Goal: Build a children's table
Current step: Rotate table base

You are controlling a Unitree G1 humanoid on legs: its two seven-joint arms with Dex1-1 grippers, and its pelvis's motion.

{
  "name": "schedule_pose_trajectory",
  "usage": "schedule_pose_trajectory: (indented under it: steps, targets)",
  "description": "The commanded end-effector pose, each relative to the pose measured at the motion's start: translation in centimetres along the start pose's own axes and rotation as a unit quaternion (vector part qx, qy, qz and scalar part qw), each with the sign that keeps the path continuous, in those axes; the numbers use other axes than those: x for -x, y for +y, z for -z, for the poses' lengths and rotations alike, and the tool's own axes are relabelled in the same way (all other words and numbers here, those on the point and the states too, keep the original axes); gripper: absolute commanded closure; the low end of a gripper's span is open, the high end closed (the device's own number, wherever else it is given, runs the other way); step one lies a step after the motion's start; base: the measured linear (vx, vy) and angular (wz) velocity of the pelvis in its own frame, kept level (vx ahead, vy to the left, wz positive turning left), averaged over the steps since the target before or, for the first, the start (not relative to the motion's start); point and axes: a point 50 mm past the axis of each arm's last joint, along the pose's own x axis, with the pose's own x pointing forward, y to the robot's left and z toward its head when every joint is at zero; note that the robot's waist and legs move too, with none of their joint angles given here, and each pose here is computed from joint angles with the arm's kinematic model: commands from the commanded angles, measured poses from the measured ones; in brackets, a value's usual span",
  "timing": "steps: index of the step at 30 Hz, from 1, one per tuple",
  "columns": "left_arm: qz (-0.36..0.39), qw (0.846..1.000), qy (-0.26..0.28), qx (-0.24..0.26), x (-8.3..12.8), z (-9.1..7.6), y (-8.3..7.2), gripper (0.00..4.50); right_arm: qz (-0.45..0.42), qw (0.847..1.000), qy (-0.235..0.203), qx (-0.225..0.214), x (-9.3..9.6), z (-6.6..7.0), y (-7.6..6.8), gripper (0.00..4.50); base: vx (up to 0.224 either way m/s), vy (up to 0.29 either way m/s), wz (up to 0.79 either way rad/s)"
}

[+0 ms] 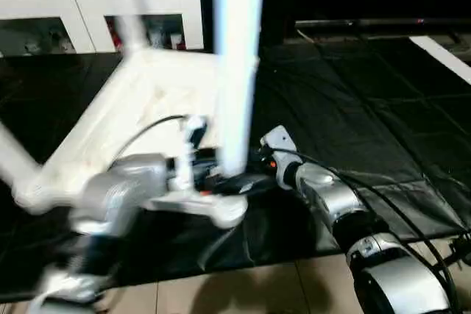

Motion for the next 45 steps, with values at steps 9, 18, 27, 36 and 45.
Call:
schedule_pose_trajectory:
  steps: [9,18,27,36,45]
  targets:
    - [-0.084,0.993,-0.029,-0.075,-1.2,-2.4,2.3,0.02,0.005,1.000,-0.015,-0.003,0.7,0.2,-0.8,0.00,0.000,0.000,0.00]
    - [-0.096,0.987,0.074,-0.103,2.9,-0.4,2.3,0.02,0.085,0.993,-0.065,-0.056,3.8,0.5,-4.3,0.00,0.000,0.000,0.00]
    - [-0.141,0.965,0.177,-0.132,7.1,0.8,3.2,0.02,0.044,0.992,-0.120,0.009,6.0,-0.9,-4.5,0.00,0.000,0.000,0.00]
    - [-0.166,0.935,0.262,-0.172,8.4,2.2,4.3,0.02,0.068,0.991,-0.115,-0.009,6.7,-0.8,-4.5,0.00,0.000,0.000,0.00]
    - [-0.148,0.930,0.285,-0.176,8.5,2.9,4.6,0.02,0.060,0.993,-0.095,-0.031,6.9,-0.9,-4.2,0.00,0.000,0.000,0.00]
